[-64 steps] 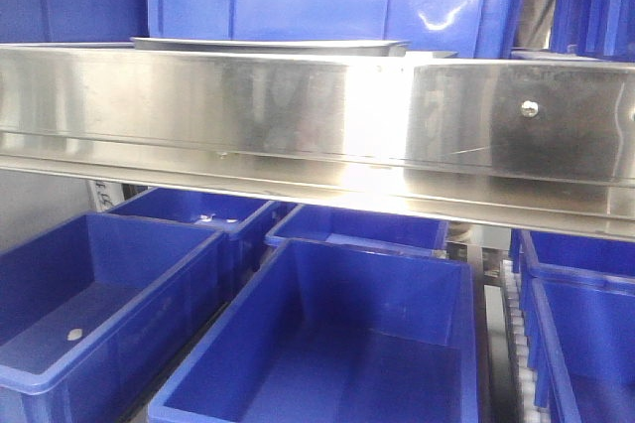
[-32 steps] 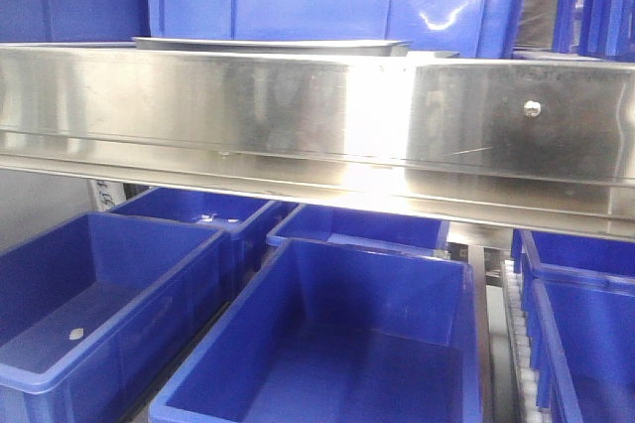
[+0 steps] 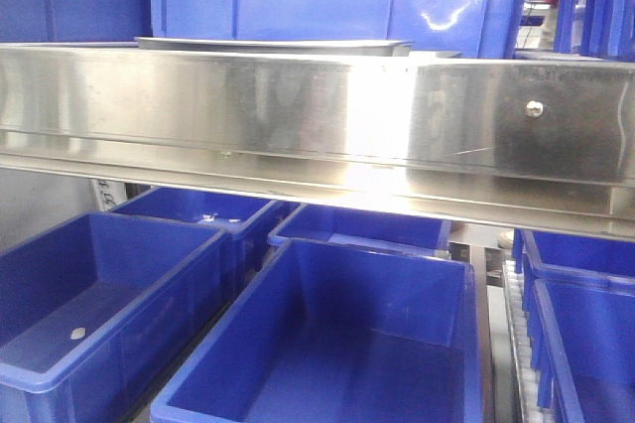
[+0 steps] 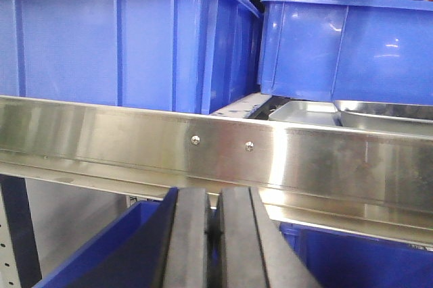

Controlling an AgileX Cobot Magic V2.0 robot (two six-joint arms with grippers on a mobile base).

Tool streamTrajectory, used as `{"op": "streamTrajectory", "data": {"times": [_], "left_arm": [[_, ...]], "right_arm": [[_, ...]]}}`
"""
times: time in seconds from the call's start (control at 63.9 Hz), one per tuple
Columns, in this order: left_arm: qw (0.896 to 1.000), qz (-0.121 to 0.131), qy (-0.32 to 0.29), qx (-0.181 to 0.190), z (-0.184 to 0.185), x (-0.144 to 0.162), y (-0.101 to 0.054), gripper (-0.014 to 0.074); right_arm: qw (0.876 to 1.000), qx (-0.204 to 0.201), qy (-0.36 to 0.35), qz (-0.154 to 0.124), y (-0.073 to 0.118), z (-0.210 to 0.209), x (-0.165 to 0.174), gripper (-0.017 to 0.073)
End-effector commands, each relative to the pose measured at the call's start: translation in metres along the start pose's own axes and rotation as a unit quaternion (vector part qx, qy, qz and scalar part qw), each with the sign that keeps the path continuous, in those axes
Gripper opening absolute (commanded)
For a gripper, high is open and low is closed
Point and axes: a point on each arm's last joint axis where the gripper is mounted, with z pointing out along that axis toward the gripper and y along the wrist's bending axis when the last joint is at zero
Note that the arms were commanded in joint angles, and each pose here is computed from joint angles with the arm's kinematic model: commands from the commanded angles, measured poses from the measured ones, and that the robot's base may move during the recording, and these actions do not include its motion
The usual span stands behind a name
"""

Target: Stack silver trays without gaps

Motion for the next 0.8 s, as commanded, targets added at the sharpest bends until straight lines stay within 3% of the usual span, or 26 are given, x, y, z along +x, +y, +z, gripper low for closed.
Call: {"op": "streamTrajectory", "data": {"times": [0.0, 0.329, 0.579, 0.782], "left_arm": [[1.000, -0.002, -0.014, 0.001, -0.0004, -0.0027, -0.0001, 0.0011], [1.000, -0.002, -0.014, 0.001, -0.0004, -0.0027, -0.0001, 0.0011], [1.000, -0.002, -0.014, 0.001, -0.0004, -0.0027, -0.0001, 0.0011], [1.000, -0.002, -0.014, 0.001, -0.0004, -0.0027, -0.0001, 0.0011]], "right_arm": [[1.000, 0.003, -0.009, -0.021, -0.0004, -0.0005, -0.0016, -0.0075], [1.000, 0.003, 0.001, 0.005, -0.0004, -0.0005, 0.0003, -0.0075], [0.999, 0.003, 0.001, -0.033, -0.0004, -0.0005, 0.0003, -0.0075], [0.999, 0.003, 0.001, -0.034, -0.0004, -0.0005, 0.0003, -0.0075]]}}
